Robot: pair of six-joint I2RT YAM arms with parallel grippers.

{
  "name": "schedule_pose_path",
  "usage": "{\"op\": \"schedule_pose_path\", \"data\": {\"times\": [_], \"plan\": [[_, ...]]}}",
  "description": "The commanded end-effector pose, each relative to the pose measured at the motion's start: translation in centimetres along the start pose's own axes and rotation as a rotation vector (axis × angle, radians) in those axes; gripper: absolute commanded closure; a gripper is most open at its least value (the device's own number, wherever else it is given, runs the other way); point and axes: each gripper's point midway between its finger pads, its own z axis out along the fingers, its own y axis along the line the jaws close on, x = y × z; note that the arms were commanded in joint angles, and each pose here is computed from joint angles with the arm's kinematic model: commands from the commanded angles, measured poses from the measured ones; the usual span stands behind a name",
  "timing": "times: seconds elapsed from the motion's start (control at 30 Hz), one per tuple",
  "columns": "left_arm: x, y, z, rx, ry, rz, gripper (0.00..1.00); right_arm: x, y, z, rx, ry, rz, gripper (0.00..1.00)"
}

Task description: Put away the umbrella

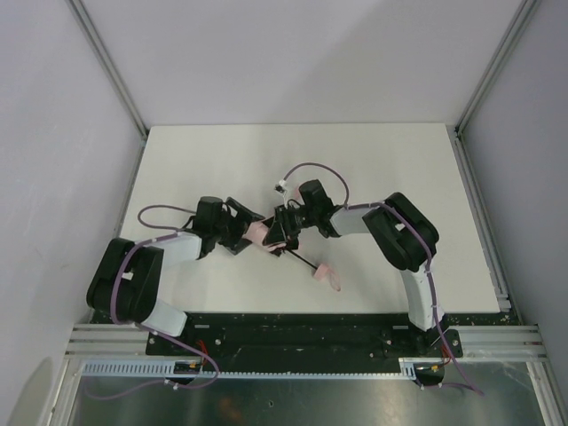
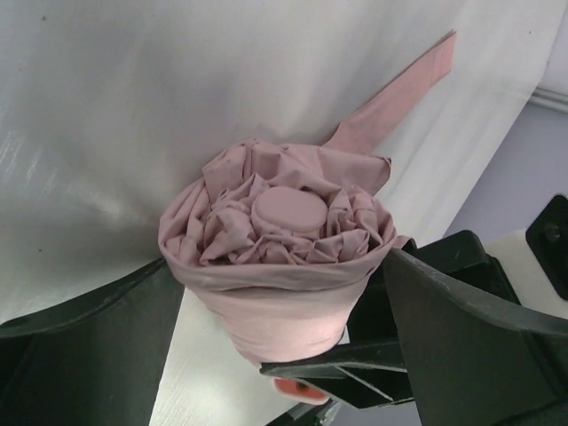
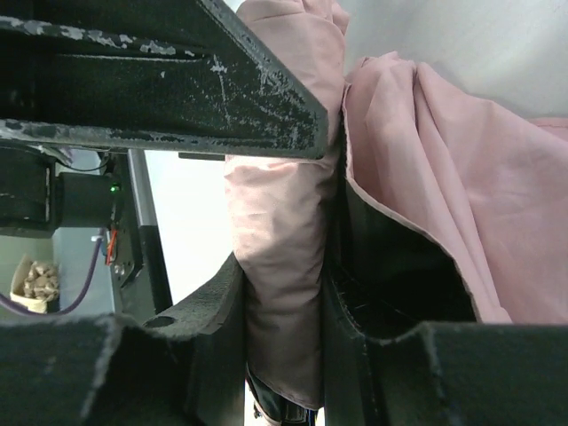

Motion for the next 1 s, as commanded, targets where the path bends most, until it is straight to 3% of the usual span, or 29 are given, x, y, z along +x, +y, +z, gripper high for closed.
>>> {"op": "schedule_pose_path", "data": {"times": [0.0, 0.13, 0.43, 0.6, 0.77, 0.97], "plan": [[-0.8, 1.2, 0.9, -0.056, -0.071, -0.046, 0.06, 6.4, -2.3, -0.2, 0.051, 0.195, 0.281, 1.00], [-1.1, 2.3, 1.5, -0.105, -0.086, -0.011, 0.22, 5.6, -1.6, -0.1, 0.031, 0.204, 0.267, 1.00], [-1.4, 3.2, 1.6, -0.159, -0.092, 0.073, 0.69, 2.2, 0.6, -0.6, 0.043, 0.182, 0.207, 0.97], [-1.1, 3.9, 1.6, -0.176, -0.080, 0.081, 0.83, -1.1, 2.2, -1.2, 0.085, 0.151, 0.138, 0.73], [-0.4, 3.9, 1.4, -0.171, -0.044, 0.076, 0.90, -5.5, 4.1, -3.6, 0.179, 0.087, -0.029, 0.39], [-0.2, 3.8, 0.8, -0.199, -0.026, 0.063, 0.99, -8.9, 5.7, -7.9, 0.347, -0.079, -0.370, 0.27]]}}
